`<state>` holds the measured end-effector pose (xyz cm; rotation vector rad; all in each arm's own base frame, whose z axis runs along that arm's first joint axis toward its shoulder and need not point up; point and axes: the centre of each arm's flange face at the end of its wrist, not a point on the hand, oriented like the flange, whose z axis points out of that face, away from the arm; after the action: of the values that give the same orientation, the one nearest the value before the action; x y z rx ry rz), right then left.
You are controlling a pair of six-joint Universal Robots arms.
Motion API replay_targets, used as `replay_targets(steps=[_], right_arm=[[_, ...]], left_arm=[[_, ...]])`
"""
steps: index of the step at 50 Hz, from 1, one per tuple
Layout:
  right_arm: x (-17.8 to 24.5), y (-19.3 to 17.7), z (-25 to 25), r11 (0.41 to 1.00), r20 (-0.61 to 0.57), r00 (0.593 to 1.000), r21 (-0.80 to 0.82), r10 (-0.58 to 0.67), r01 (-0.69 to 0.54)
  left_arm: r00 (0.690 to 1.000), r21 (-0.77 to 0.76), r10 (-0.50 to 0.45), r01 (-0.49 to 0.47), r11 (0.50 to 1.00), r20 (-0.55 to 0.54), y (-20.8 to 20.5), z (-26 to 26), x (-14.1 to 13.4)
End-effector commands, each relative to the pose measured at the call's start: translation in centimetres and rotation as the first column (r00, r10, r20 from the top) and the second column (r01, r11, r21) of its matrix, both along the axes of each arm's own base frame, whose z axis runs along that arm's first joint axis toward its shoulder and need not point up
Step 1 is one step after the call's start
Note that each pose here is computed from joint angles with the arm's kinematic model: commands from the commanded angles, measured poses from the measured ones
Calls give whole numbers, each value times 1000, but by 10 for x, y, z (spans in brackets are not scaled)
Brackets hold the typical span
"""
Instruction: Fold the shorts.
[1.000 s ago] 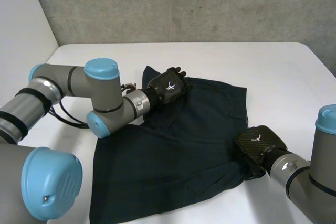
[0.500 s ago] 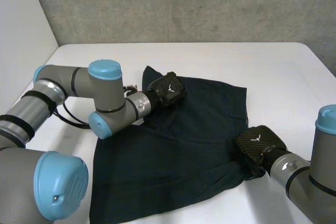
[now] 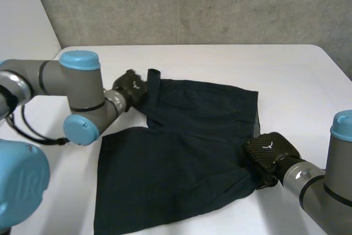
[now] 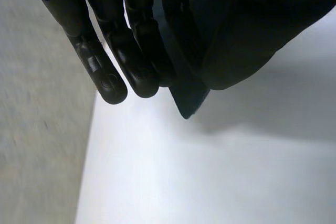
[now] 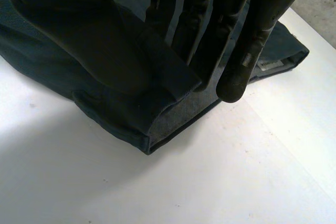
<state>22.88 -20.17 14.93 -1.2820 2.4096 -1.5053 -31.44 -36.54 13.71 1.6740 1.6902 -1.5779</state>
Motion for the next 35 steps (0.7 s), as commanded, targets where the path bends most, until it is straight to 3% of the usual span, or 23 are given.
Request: replay_targets(steps=[1,10,18,24,30,35], right_arm=[[0,0,0,1000,-1,1000,3,0,0],[0,1,0,1000,-1,1000,3,-2,2],[-1,1,2,1000,1,1000,-6,-4,4],[0,0,3,1000,17,1000,-6,-10,10],[4,-7,10,997,135,988,26,-77,74],[8,-17,19,993,227,966,32,-119,115]], left_arm=[[991,88,116,-122,989,69,15,-13,26],[981,150,191,-184,971,-30,21,-9,26],[939,169,272,-239,956,-212,19,29,28],[877,224,335,-269,937,-345,33,59,37],[792,352,435,-297,888,-428,77,77,61],[769,449,483,-287,846,-419,129,72,77]])
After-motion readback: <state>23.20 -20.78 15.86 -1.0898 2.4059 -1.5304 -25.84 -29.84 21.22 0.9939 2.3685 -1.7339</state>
